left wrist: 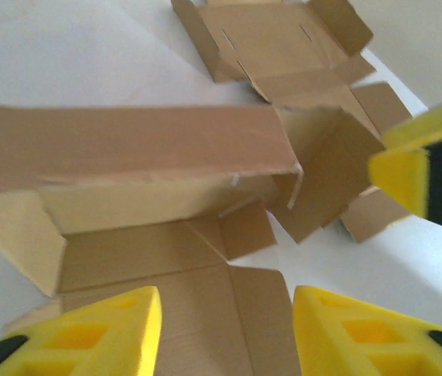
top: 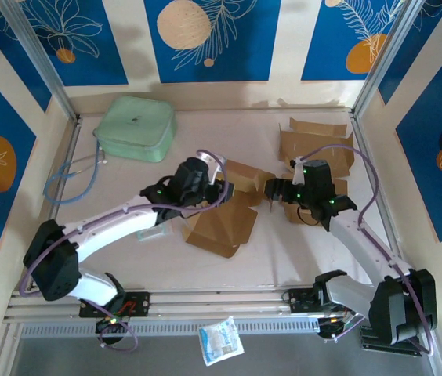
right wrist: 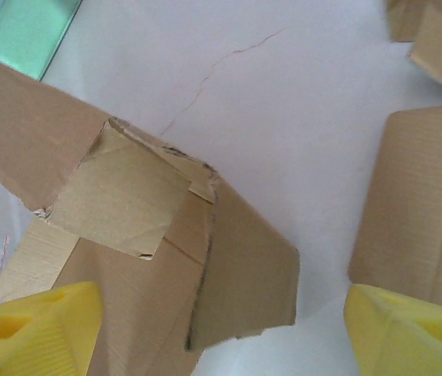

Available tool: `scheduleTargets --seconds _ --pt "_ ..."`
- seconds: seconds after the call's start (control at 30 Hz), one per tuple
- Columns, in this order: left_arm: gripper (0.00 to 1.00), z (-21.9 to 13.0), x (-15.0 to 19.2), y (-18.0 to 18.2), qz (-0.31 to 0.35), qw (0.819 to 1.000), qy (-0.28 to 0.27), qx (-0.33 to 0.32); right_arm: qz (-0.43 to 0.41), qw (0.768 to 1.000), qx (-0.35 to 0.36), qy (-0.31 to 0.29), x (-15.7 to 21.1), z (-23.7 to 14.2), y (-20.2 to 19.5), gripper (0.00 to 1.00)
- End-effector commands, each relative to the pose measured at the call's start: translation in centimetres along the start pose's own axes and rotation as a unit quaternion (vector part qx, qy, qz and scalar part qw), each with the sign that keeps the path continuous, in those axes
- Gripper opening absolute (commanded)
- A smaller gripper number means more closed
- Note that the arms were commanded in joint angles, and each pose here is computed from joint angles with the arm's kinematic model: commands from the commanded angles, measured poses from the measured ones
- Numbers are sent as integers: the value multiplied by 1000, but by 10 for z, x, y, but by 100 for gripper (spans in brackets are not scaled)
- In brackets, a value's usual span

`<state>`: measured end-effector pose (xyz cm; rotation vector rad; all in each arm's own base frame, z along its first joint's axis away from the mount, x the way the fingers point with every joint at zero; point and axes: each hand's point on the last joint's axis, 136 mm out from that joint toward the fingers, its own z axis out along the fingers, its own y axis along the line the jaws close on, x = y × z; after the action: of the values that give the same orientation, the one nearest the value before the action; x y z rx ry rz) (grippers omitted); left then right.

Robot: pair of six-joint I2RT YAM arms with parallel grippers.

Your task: Fold the paper box

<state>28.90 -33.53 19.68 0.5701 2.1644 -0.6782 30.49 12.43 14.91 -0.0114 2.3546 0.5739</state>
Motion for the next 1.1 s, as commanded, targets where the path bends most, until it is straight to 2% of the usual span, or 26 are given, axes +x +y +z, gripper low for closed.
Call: scheduleTargets --seconds 0.0,0.17,0.33,0.6,1.07 --pt "39 24 33 -7 25 999 40 -5 -1 1000 1 2 4 16 4 74" --pt "15 51 78 -11 19 994 103 15 0 998 61 9 17 34 -9 56" --pt "0 64 116 -10 39 986 159 33 8 996 83 29 37 48 -15 49" --pt "0 81 152 -6 75 977 194 50 -15 995 99 29 39 55 -9 28" --pt "0 105 210 13 130 960 238 64 -24 995 95 32 32 52 -2 16"
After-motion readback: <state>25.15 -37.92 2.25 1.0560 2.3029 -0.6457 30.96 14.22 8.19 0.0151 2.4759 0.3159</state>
